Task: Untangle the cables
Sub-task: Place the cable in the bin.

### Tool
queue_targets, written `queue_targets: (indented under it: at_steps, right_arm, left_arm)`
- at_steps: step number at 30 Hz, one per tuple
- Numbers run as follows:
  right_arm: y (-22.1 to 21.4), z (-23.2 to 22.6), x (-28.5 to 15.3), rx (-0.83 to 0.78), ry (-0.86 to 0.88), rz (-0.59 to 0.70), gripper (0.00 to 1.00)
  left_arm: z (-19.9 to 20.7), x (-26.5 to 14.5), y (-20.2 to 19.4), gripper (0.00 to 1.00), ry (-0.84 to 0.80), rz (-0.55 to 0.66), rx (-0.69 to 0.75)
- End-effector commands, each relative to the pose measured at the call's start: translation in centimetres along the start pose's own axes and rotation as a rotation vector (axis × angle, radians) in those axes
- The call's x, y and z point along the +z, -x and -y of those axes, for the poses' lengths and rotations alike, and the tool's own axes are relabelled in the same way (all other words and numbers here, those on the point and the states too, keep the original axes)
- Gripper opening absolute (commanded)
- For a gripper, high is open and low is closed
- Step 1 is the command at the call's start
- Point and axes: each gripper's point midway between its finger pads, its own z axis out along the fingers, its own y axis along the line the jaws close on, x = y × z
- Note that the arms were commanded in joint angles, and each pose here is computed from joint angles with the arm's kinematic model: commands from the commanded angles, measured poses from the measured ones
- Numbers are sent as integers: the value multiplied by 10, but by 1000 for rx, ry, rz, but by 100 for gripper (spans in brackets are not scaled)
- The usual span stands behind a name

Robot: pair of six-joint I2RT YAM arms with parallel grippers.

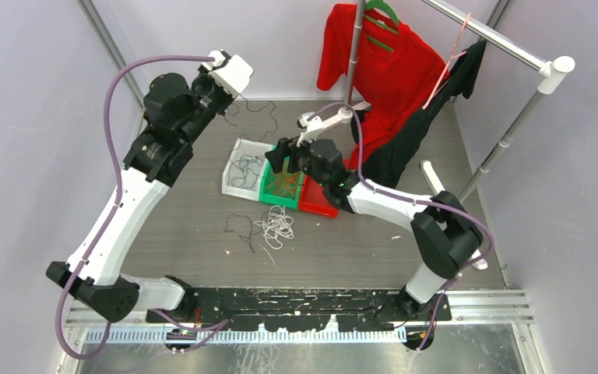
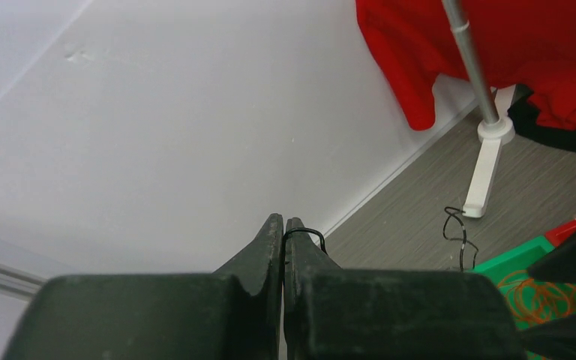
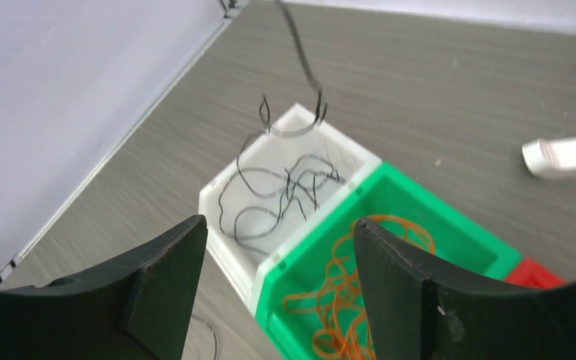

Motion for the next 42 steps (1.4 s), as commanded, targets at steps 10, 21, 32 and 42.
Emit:
queue_targets:
  at_steps: [10,21,32,42]
  right_arm:
    - [71,7,63,-122,-30,271,61]
    - [48,22,52,-154,-58,216,1]
    - [0,21,51,-119,7,88,1]
    - [-18,3,49,-79,92,-36,17]
  left_arm:
    - [-15,-21,38,0,21,67,-42]
    - [17,-29,-20,0,-34,-118,-92]
    - [49,11,-134,0,-83,-412,-127]
    - [102,55,-205,0,-211,-524,-224]
